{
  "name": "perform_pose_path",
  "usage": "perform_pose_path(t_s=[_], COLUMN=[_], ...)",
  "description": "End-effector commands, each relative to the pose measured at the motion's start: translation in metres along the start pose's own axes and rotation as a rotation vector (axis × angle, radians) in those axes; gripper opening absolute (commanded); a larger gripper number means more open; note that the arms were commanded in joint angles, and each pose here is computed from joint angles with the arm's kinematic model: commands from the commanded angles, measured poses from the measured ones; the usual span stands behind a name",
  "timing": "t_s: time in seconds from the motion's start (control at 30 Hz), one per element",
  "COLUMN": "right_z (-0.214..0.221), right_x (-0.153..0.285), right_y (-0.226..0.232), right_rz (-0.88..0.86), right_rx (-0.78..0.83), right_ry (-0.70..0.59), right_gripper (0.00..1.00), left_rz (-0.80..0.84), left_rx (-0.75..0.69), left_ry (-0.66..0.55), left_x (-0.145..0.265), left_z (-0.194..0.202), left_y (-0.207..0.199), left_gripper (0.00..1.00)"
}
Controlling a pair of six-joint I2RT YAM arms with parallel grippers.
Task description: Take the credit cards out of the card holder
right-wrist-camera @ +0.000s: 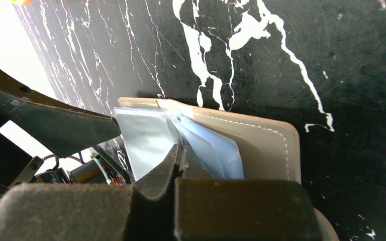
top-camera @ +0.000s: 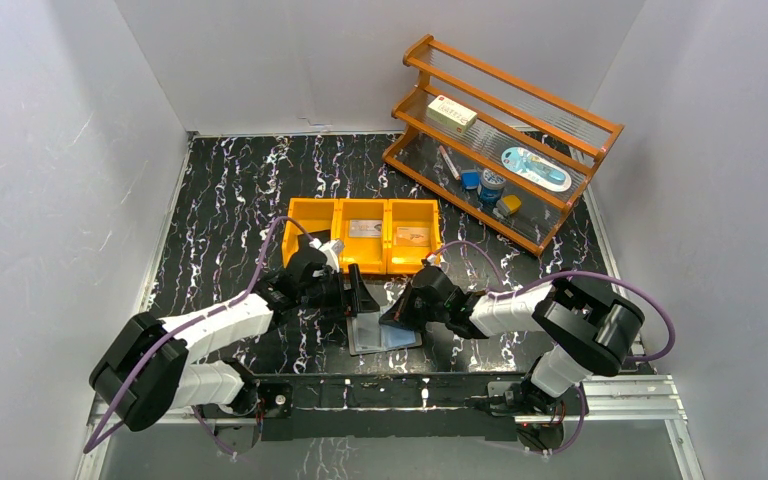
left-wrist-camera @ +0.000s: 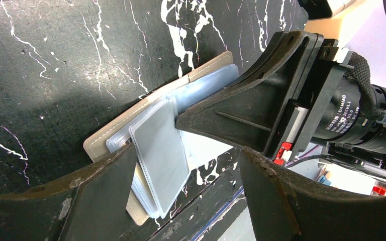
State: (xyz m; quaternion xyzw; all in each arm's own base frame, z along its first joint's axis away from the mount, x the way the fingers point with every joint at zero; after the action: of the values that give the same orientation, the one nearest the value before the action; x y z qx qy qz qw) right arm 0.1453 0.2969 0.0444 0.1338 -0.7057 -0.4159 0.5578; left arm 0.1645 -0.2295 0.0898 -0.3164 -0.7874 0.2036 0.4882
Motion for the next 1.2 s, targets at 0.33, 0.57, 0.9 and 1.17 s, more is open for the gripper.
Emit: perform_pose_path(t_s=[0.33, 0.57, 0.9, 1.17], right_z=[0.002, 0.001, 0.001, 0.008], right_x=[0.006, 0.006, 0.006, 0.007], right_y=[-0.078, -0.078, -0.076, -0.039], right_rz=[0.293, 0.293, 0.287, 0.132], right_rx=[0.008, 0.007, 0.007, 0.103], right_ry=[-0.008, -0.009, -0.007, 0.107], right_gripper=[0.02, 0.02, 0.02, 0.09], left_rz=[-0.002, -0.004, 0.082, 0.205], left_rx=[0.0, 0.015, -0.014, -0.077], left_ry=[-0.03, 0.004, 0.037, 0.091], left_x=[0.005, 0.0, -0.004, -0.009], left_z=[-0.008, -0.001, 0.004, 0.006], left_y=[-0.007, -0.003, -0.015, -0.044], left_gripper=[0.74, 0.73, 0.7, 0.64])
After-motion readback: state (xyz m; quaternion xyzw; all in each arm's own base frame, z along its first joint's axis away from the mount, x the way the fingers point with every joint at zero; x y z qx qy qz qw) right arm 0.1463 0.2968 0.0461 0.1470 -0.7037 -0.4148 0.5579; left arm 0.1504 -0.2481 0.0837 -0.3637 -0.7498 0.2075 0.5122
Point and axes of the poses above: each gripper's point midway between its finger pads, its own x axis back along the fingers, its own y axis along the line the jaws close on, z = x × y, the point moved 4 cm from there along x, back along the fingers, and after that the axes turned 9 degrees about -x, right-handed, at the moved point
